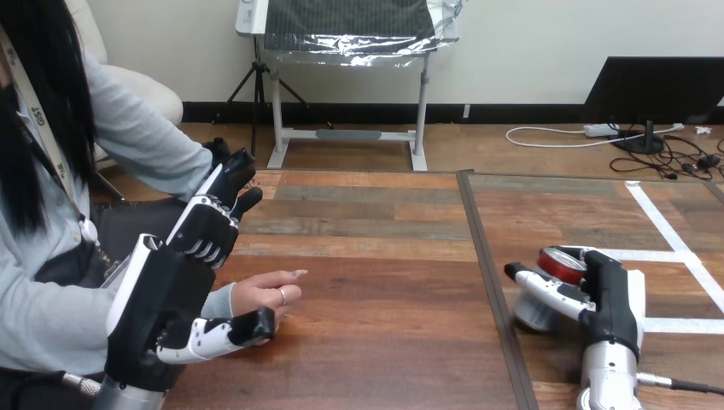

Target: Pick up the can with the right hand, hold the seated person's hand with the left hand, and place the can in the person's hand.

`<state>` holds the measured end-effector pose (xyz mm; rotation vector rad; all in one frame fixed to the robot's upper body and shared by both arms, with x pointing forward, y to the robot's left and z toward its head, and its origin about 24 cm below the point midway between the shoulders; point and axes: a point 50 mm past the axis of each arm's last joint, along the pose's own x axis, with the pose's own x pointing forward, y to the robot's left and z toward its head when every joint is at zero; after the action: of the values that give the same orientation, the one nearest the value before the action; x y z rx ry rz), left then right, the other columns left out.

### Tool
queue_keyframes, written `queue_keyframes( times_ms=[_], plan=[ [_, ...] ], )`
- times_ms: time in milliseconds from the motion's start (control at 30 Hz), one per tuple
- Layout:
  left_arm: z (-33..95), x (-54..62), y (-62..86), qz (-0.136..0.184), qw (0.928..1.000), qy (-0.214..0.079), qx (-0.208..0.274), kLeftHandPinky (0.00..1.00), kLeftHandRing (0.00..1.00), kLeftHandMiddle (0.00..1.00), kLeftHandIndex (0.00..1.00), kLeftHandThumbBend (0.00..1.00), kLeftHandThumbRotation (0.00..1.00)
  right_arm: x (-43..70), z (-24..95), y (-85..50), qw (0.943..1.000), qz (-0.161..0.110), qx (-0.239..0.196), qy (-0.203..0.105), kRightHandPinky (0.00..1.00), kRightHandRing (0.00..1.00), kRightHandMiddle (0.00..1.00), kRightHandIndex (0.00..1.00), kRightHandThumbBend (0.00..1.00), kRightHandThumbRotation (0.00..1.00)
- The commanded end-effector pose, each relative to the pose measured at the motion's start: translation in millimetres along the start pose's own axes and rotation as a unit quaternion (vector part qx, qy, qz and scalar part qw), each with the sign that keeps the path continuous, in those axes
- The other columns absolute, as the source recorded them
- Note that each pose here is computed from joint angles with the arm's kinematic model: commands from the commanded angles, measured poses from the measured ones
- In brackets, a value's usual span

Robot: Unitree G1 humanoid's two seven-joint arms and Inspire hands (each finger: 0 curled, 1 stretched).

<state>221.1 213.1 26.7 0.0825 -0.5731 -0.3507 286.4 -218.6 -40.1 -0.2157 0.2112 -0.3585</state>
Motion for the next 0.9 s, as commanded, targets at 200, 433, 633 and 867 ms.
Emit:
queue_keyframes(
  times_ms=[200,433,633,867],
  plan=[
    [2.9,17.3,2.7,-0.005,0.9996,-0.011,0.026,0.94,0.98,0.99,0.95,1.0,0.45,25.3,60.1,13.2,0.9939,0.025,0.008,-0.107,0.37,0.43,0.49,0.5,0.82,0.0],
    [2.9,17.4,2.0,-0.002,0.9995,-0.006,0.03,0.93,0.97,0.99,0.94,1.0,0.44,27.2,67.6,15.8,0.9916,0.035,-0.005,-0.124,0.37,0.43,0.49,0.5,0.8,0.0],
    [2.8,18.2,1.1,-0.002,0.9995,-0.005,0.031,0.93,0.98,0.99,0.94,1.0,0.43,28.4,73.1,17.8,0.9898,0.043,-0.006,-0.136,0.37,0.43,0.49,0.5,0.8,0.0],
    [2.7,18.7,0.5,-0.001,0.9995,-0.004,0.031,0.94,0.98,0.99,0.94,1.0,0.43,29.5,77.1,19.4,0.9875,0.049,-0.029,-0.147,0.37,0.43,0.49,0.51,0.81,0.0]
  ],
)
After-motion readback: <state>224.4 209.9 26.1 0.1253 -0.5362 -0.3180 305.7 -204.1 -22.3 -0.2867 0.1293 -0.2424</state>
